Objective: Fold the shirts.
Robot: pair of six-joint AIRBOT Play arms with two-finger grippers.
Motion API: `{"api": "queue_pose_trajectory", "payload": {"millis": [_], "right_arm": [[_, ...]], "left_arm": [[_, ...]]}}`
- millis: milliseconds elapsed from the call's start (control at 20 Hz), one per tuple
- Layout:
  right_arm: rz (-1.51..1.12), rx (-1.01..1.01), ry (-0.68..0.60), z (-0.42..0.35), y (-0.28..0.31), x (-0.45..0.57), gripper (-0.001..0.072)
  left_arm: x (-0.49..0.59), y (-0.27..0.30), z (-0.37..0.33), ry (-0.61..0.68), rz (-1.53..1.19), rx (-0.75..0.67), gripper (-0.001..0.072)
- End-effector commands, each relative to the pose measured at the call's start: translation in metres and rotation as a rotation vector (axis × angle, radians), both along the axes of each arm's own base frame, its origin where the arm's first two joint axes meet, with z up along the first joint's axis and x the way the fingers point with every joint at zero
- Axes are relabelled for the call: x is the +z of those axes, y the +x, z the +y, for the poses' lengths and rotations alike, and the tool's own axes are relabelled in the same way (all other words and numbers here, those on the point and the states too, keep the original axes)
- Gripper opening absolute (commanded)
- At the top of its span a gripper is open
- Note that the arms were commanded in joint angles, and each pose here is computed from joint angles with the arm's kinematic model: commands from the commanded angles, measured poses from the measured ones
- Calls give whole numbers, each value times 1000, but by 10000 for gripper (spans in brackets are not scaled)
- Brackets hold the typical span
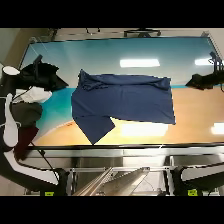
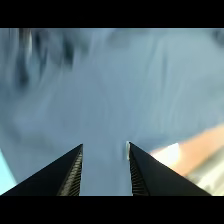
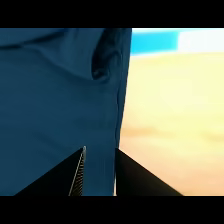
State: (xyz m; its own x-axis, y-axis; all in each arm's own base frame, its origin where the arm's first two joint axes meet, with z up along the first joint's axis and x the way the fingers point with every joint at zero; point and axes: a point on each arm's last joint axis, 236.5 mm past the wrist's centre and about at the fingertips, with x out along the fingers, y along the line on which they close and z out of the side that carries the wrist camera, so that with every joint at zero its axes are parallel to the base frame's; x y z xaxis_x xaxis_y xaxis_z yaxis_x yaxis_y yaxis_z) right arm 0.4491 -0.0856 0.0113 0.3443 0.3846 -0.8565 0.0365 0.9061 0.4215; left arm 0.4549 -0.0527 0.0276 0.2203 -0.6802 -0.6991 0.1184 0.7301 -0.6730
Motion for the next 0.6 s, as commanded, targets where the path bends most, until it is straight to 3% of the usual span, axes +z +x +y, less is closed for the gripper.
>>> {"api": "queue_pose_trajectory", "payload": {"millis": [0, 50, 100, 550], "right_arm": [[186, -93, -38, -3, -84, -29, 324], [207, -126, -20, 1, -98, -42, 467], [230, -141, -11, 5, -109, -55, 503], [327, -93, 182, 41, -115, -134, 500]], "left_arm": [[-41, -81, -7, 45, 161, 13, 295], [-51, -95, -10, 46, 177, 27, 296], [-59, -109, -13, 49, 189, 37, 296], [-91, -194, -32, 34, 307, 63, 297]]}}
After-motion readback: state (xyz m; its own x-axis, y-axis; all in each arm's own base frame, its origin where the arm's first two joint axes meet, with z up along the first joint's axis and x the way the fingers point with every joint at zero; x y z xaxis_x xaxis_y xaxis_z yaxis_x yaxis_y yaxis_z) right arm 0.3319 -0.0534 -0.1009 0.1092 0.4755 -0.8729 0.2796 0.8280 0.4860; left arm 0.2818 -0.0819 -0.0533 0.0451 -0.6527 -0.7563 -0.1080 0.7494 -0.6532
